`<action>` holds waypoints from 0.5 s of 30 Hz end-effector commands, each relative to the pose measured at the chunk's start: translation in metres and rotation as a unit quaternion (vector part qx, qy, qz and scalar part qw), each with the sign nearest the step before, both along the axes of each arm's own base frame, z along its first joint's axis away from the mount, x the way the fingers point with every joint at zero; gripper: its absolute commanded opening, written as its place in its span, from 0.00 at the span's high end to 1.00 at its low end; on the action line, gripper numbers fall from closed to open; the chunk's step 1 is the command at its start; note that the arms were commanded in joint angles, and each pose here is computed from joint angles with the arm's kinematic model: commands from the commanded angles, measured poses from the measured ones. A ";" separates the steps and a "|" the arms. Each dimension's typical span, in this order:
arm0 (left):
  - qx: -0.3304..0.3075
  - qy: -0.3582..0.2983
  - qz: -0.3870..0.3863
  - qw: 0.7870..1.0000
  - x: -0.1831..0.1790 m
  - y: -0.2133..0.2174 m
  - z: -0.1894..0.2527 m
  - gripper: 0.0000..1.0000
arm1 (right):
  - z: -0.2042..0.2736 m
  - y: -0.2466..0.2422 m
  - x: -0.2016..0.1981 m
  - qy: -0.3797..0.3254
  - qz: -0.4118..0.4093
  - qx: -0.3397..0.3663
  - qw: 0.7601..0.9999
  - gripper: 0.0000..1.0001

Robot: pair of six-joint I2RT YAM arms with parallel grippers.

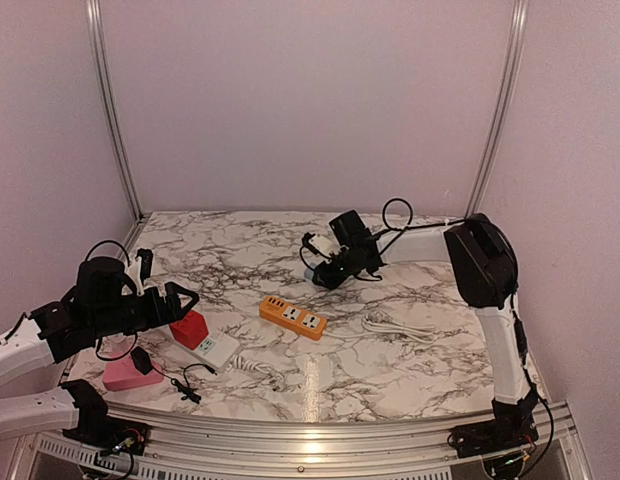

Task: Insert the plug
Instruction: Pick up the plug from the center of the board.

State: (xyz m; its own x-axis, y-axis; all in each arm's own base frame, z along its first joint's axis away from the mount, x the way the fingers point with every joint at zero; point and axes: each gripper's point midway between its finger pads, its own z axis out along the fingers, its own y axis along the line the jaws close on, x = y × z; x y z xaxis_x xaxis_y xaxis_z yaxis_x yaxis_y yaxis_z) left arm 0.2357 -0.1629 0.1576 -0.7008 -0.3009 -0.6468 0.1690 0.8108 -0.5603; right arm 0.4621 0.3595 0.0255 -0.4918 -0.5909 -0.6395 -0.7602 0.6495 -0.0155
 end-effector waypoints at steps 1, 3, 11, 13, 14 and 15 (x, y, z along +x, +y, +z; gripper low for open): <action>-0.013 -0.011 -0.007 1.000 0.002 -0.004 0.004 0.01 | 0.033 0.008 -0.013 -0.048 0.022 0.020 0.998 0.68; -0.018 -0.015 -0.014 1.000 0.002 -0.007 0.007 0.01 | 0.043 0.010 -0.026 -0.066 0.034 0.031 0.997 0.68; -0.062 -0.059 -0.079 0.993 -0.003 -0.035 0.037 0.01 | 0.112 0.026 -0.077 -0.155 0.054 0.109 0.980 0.69; -0.071 -0.080 -0.095 0.990 -0.004 -0.044 0.050 0.01 | 0.128 0.028 -0.092 -0.169 0.052 0.131 0.976 0.69; -0.074 -0.086 -0.103 0.988 -0.004 -0.049 0.054 0.01 | 0.136 0.030 -0.099 -0.175 0.051 0.143 0.973 0.69; -0.078 -0.092 -0.112 0.986 -0.005 -0.054 0.059 0.01 | 0.145 0.032 -0.105 -0.182 0.049 0.158 0.969 0.69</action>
State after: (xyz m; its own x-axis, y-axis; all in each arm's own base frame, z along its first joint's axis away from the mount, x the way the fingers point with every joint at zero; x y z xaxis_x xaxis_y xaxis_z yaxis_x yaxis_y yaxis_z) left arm 0.2308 -0.1948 0.1826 -0.6895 -0.2720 -0.6713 0.3187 0.7183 -0.6185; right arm 0.3651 0.3741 0.1068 -0.2611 -0.5307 -0.8063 -0.8225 0.5596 -0.1020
